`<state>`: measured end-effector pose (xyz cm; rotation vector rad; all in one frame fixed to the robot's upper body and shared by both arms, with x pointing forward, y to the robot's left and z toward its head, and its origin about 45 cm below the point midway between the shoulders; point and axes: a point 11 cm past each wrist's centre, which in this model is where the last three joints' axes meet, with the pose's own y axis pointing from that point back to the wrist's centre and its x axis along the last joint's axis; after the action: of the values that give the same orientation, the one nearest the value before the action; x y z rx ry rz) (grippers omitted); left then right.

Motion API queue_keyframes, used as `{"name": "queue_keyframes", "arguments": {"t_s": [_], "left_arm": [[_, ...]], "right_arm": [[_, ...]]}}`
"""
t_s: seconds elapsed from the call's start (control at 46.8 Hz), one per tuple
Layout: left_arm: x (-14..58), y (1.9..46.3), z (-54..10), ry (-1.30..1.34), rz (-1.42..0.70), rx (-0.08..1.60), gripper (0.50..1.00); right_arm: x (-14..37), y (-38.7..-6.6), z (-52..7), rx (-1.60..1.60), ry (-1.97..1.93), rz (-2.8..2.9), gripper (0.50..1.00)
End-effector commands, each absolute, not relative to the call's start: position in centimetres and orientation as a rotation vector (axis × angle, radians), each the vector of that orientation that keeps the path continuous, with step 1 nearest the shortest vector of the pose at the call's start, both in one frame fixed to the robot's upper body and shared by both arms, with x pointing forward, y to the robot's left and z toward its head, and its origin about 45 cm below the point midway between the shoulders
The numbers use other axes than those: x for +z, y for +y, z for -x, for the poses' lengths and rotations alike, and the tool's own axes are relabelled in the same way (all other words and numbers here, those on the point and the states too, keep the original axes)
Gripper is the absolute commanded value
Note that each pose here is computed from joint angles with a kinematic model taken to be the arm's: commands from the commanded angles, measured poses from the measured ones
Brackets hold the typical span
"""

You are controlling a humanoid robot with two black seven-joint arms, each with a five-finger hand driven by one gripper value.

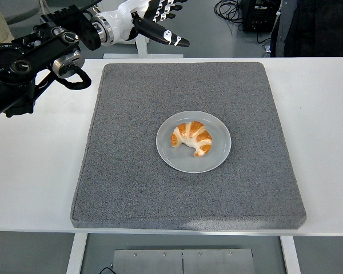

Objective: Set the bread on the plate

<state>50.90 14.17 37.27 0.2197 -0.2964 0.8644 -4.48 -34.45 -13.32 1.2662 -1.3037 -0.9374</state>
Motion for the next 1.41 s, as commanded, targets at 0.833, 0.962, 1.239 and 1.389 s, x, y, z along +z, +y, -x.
{"name": "queue_keyframes", "arguments": {"t_s": [0.833,0.962,1.239,1.389], "left_arm": [[28.3,18.9,-53.2,0.196,0.046,1.203,1.0],[27.7,19.7,-53.2,0.303,0.152,1.252,1.0],[26.4,19.7,-53.2,0.414,0.232,1.311,1.0],[26.3,20.3,-53.3,0.426,0.246,1.339,1.0]], "right_arm": [[-13.3,-34.4,4.6,-0.94,-1.301,-1.267,1.0],[-13.3,-34.4,4.6,-0.941,-1.302,-1.266,1.0],[-13.3,-34.4,4.6,-0.939,-1.301,-1.266,1.0],[-13.3,-34.4,4.6,-0.938,-1.299,-1.266,1.0]]}}
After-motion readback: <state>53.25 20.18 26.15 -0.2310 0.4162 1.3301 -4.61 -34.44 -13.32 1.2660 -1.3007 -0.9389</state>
